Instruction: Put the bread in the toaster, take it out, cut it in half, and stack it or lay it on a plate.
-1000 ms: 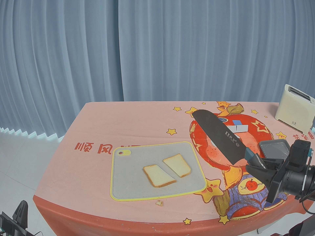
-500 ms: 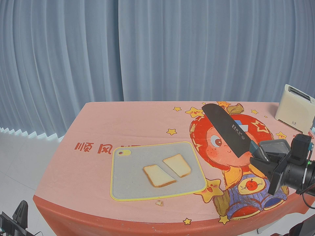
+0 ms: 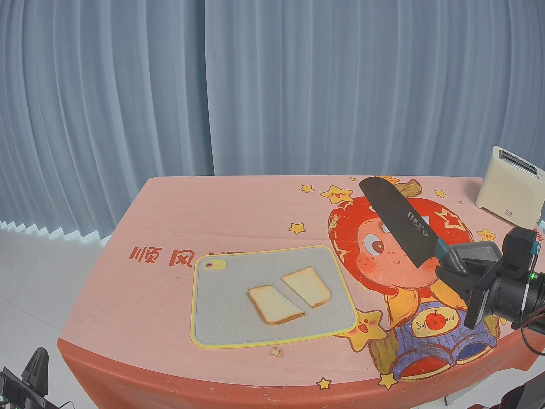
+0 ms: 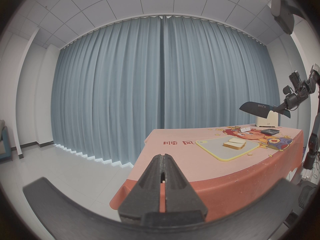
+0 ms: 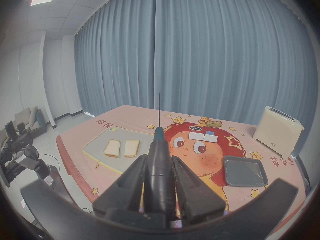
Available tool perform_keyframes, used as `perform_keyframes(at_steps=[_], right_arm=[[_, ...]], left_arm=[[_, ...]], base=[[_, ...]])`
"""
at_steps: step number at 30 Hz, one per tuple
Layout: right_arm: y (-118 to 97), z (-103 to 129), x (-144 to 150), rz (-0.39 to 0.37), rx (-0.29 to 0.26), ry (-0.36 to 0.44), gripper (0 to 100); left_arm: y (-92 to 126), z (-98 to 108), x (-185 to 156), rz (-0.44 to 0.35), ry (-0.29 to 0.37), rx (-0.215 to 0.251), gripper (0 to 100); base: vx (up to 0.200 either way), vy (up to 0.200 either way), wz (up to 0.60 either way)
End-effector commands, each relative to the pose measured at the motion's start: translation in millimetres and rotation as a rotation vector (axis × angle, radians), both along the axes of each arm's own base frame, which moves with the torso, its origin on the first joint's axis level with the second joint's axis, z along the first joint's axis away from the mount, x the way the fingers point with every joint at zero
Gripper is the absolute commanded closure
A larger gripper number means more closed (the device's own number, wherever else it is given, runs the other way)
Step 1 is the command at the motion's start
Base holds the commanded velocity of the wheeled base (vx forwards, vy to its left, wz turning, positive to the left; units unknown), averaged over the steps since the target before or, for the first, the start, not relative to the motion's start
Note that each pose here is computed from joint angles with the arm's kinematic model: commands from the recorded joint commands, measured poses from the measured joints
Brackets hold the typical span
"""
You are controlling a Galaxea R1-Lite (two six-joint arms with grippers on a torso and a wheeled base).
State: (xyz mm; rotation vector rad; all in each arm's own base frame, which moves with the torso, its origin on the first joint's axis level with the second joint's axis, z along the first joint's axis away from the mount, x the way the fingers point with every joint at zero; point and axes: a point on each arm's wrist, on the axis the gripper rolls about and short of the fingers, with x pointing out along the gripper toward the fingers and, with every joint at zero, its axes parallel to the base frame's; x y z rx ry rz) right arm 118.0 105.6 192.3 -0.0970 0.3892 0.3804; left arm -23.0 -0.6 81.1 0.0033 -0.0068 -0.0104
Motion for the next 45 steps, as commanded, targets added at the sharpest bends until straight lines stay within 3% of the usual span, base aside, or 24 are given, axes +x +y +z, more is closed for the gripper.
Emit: perform_keyframes(at_steps=[1,45], right_arm=[[0.8,-2.7,2.3,-0.005,-0.010,0.011,100],[-6.7,4.4,8.4,-0.058,0.011,-0.010,100]], left_arm=[[0.0,-5.2,0.2,0.001,0.002,0.000,100],[0.0,-5.2,0.2,0.000,0.002,0.000,100]], base=[[0.000,0.000,0.00],[0.000,0.000,0.00]])
